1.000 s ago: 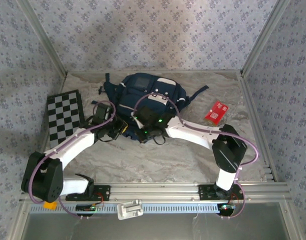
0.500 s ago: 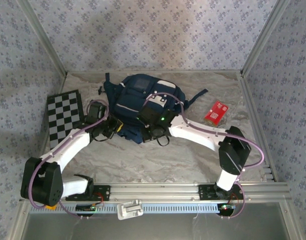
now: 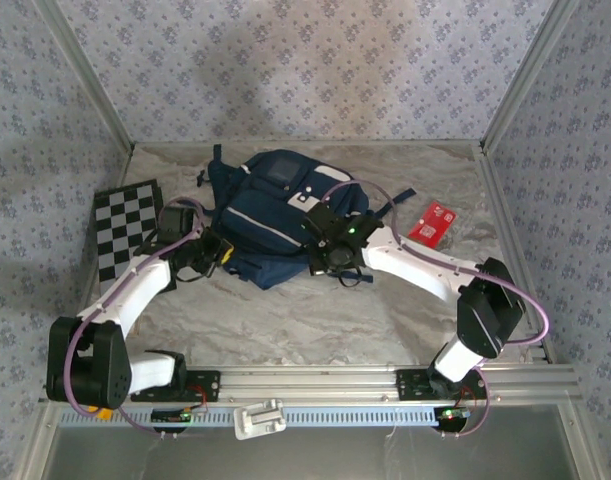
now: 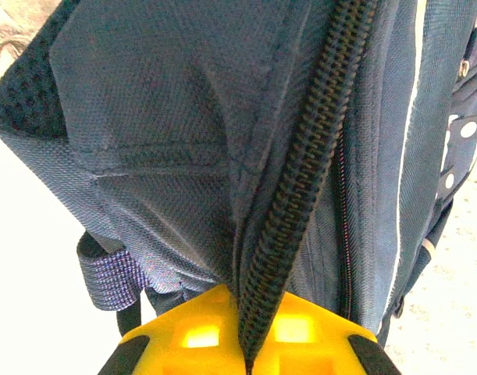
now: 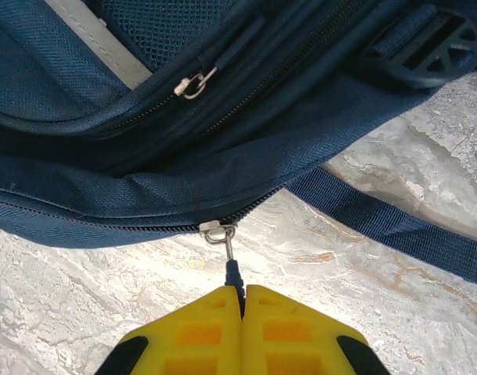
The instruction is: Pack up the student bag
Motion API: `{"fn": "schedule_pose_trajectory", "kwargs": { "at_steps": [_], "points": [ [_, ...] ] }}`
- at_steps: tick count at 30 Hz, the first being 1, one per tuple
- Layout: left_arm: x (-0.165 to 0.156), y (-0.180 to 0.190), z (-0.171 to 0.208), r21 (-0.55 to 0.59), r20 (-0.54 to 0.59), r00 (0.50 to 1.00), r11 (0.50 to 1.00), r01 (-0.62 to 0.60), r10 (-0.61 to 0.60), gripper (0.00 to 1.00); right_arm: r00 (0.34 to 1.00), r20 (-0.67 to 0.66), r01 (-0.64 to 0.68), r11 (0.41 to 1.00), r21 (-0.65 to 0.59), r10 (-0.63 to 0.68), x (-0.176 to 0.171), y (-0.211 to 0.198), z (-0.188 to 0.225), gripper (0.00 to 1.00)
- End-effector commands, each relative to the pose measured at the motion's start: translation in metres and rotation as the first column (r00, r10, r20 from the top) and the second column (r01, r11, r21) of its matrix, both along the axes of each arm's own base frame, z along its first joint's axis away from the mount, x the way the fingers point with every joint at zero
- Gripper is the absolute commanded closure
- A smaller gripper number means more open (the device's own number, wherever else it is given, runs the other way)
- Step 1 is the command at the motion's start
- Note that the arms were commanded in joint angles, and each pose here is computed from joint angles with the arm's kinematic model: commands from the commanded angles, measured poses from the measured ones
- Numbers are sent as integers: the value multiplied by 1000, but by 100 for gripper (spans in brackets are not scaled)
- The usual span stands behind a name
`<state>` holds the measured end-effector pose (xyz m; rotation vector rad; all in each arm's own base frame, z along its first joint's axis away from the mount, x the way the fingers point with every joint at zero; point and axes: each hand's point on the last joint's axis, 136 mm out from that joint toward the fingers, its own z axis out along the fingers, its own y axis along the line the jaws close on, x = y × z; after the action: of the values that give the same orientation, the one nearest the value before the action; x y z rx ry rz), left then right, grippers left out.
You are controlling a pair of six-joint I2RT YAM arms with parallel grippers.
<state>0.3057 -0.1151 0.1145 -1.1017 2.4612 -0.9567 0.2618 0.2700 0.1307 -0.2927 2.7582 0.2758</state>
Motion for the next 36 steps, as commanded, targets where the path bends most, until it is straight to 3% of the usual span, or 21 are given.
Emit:
{"fn": "schedule_pose_trajectory", "kwargs": {
  "at_steps": [1, 5, 10, 13, 19, 22, 25, 29, 36],
  "points": [
    [32, 22, 30, 51, 124, 991, 997, -57, 51, 100, 997, -39, 55, 984, -167, -62, 7, -48, -24, 100],
    [31, 35, 31, 97, 124, 990, 992, -77, 65, 100, 993, 83, 94, 978, -189, -79, 42, -65, -26, 100],
    [26, 48, 15, 116, 81, 994, 990, -84, 74, 100, 972, 147, 212, 957, -200, -184, 84, -102, -34, 100],
    [29, 48, 15, 113, 86, 995, 991, -68, 58, 100, 971, 173, 205, 952, -229, -167, 93, -105, -37, 100],
    [28, 33, 27, 68, 124, 992, 998, 17, -25, 100, 990, 132, 58, 993, -106, -43, 78, -61, -21, 100],
    [21, 22, 33, 52, 142, 987, 996, 74, -80, 87, 993, 118, 13, 998, -64, -5, 66, -44, -14, 91],
    [11, 33, 36, 113, 137, 988, 992, 49, -64, 73, 998, 59, 20, 999, -47, -17, 61, -42, -17, 85],
    [2, 35, 44, 120, 150, 988, 992, 26, -44, 69, 997, 67, -20, 998, -66, 24, 61, -32, -14, 80],
    [-7, 4, 53, 43, 173, 985, 999, 3, -11, 63, 997, 41, -67, 996, -67, 70, 55, -15, -32, 65]
  ]
}}
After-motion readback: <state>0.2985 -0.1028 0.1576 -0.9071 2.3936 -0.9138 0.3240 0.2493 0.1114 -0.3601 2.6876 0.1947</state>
